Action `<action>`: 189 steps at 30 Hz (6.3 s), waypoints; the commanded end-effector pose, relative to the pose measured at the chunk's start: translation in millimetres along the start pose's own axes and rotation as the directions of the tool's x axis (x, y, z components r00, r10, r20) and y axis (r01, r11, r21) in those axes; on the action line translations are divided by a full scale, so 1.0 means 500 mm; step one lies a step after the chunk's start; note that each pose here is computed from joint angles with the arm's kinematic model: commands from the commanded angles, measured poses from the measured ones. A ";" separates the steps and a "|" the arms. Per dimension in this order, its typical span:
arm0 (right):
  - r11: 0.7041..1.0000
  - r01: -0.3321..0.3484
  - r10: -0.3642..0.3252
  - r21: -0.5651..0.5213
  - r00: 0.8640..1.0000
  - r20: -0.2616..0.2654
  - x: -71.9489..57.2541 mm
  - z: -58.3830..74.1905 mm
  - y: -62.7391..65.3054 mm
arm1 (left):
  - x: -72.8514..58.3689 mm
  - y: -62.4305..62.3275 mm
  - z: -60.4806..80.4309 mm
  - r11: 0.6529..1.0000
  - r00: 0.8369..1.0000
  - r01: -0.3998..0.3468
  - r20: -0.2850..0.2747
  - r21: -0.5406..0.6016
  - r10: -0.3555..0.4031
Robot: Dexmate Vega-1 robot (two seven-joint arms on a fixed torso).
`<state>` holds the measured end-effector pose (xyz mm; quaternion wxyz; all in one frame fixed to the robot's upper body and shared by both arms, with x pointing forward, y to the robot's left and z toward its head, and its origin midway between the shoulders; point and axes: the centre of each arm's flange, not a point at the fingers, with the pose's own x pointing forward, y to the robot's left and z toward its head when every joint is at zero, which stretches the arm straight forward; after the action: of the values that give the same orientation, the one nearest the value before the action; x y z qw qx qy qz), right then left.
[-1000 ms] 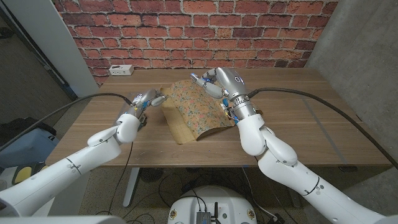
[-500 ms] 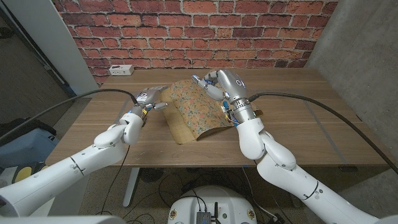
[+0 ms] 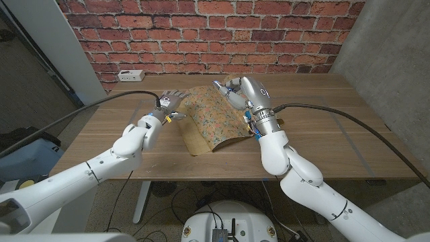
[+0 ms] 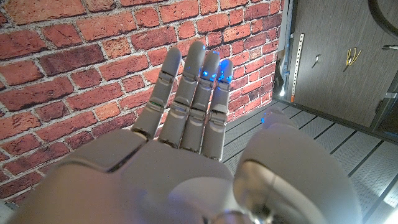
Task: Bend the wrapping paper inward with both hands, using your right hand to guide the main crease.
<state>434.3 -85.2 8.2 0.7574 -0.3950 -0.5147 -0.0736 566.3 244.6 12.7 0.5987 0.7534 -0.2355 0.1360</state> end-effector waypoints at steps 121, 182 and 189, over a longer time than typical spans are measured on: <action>0.999 0.025 -0.023 0.032 0.998 -0.059 -0.008 -0.047 -0.013 | 0.019 -0.052 0.087 0.858 0.977 -0.202 0.041 0.472 0.207; 0.987 0.076 -0.046 0.143 0.979 -0.200 0.034 -0.116 0.002 | 0.127 0.068 -0.059 0.803 0.849 0.463 0.449 -0.376 -0.279; 0.983 0.092 -0.060 0.162 0.979 -0.193 0.036 -0.116 -0.001 | 0.120 0.072 -0.083 0.745 0.867 0.402 0.482 -0.532 -0.123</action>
<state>482.4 -118.3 11.8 0.8252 -0.3225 -0.4530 -0.0990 614.8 241.1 61.6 0.6782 0.6924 -0.1684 -0.1796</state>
